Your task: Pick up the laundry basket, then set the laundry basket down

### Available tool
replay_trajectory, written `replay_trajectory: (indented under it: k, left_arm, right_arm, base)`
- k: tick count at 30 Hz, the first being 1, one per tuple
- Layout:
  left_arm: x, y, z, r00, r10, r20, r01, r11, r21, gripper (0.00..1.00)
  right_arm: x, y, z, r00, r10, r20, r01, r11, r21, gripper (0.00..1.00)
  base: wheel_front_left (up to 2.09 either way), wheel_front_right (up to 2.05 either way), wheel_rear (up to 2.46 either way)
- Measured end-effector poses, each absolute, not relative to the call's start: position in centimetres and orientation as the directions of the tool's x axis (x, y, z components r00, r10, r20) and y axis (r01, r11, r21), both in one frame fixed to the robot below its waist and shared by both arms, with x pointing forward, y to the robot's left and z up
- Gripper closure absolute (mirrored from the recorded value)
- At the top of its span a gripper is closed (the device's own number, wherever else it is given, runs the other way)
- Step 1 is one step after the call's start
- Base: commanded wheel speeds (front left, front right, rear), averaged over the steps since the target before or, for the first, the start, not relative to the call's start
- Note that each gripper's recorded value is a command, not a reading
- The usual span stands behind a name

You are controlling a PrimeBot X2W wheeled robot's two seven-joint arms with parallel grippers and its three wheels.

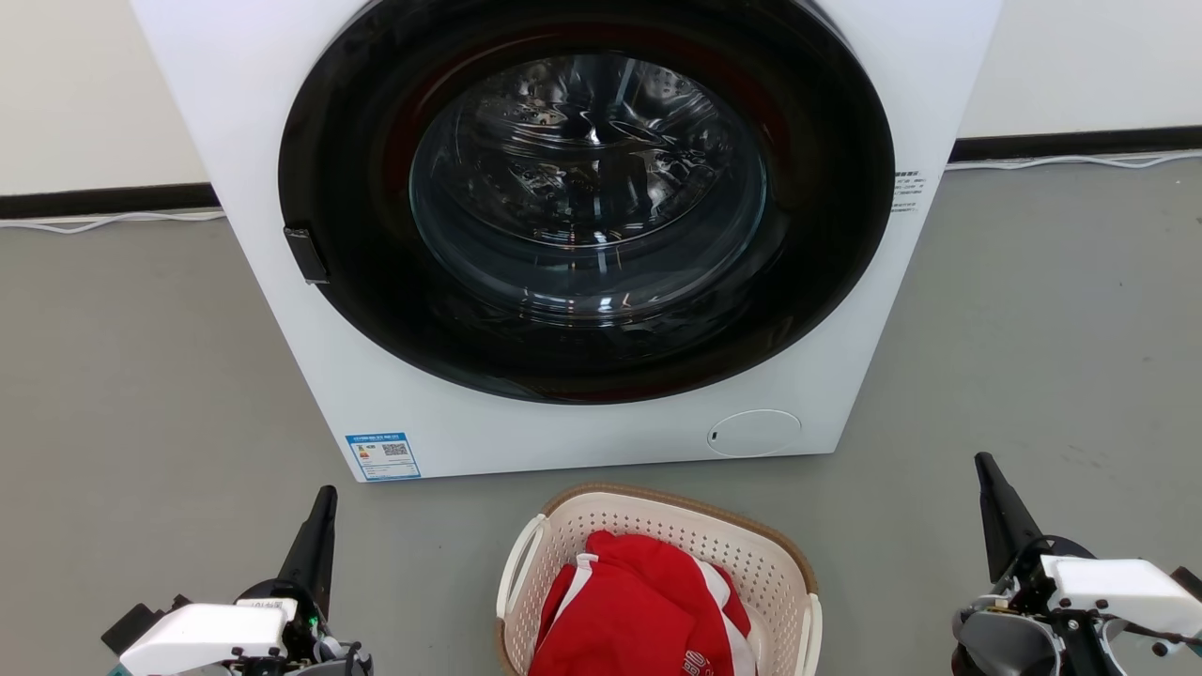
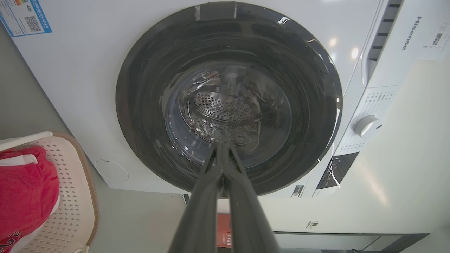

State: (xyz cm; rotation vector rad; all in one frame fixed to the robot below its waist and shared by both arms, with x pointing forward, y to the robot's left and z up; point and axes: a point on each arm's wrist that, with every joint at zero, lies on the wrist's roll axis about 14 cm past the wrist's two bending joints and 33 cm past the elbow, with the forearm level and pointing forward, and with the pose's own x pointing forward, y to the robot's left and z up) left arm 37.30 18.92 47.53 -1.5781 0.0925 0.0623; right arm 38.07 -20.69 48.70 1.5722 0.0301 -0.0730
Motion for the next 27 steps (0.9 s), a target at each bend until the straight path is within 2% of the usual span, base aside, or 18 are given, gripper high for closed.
replay_trajectory:
  k: [27]
  left_arm:
    - [37.30,18.92,47.53,0.995,-0.020,-0.098,-0.098,-0.008,-0.995,1.00]
  right_arm:
    - [38.07,-20.69,48.70,0.997,-0.027,-0.066,0.066,-0.003,0.998,1.00]
  base:
    - [0.00,0.00,0.00]
